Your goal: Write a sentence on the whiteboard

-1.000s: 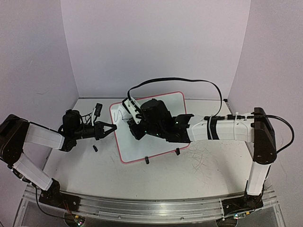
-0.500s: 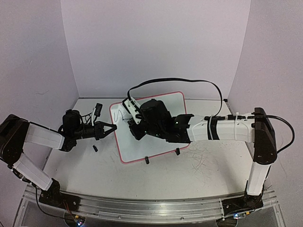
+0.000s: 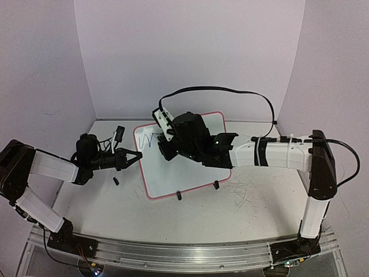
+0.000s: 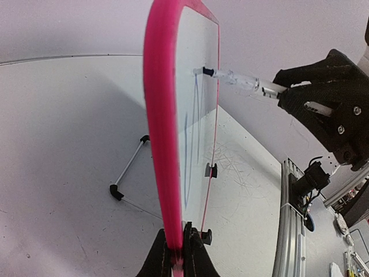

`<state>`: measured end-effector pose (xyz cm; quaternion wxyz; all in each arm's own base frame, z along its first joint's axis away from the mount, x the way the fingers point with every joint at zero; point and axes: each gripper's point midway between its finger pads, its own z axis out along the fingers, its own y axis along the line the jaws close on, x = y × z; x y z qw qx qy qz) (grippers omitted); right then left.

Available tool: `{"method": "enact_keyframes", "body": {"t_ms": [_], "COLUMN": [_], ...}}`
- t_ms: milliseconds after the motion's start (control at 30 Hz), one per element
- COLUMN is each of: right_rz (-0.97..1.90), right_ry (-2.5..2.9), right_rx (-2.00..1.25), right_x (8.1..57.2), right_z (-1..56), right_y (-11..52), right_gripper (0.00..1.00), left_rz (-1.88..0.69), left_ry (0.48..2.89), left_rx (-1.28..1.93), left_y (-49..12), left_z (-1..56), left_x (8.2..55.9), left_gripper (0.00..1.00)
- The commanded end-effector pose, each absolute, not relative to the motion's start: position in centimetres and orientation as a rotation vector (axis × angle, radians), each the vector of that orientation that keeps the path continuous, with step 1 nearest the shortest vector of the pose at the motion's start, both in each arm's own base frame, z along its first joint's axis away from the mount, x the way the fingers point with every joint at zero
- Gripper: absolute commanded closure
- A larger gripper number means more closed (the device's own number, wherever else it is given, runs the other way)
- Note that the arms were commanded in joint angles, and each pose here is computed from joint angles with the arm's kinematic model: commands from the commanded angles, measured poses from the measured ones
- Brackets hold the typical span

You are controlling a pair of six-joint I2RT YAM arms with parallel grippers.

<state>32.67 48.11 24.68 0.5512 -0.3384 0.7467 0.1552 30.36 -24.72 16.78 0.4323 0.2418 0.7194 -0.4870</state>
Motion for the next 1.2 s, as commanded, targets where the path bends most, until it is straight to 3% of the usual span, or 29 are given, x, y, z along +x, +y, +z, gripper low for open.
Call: {"method": "enact_keyframes", "body": {"t_ms": [0,333,1167], "right_rz": [0.325,0.565,0.43], "right_ry": [1.735,1.619,1.724], "right_rx": [-0.723,-0.862,-0.77], "right_x": [34.7,29.1,33.1], "right_z": [26.6,28.5,25.5], "right_y": [47.5,46.6,46.7], "right_gripper": [1.0,1.0,1.0], "left_rz": [-1.149,-1.144,-1.147], "left_ry": [1.702,1.705,1.705], "left_rx": [0.654,0.653,0.655], "left_y": [-24.6,-24.6,-24.7], "left_z": [18.7,18.7,18.8], "left_x": [30.9,31.0,31.0], "left_gripper": [1.0,1.0,1.0]}}
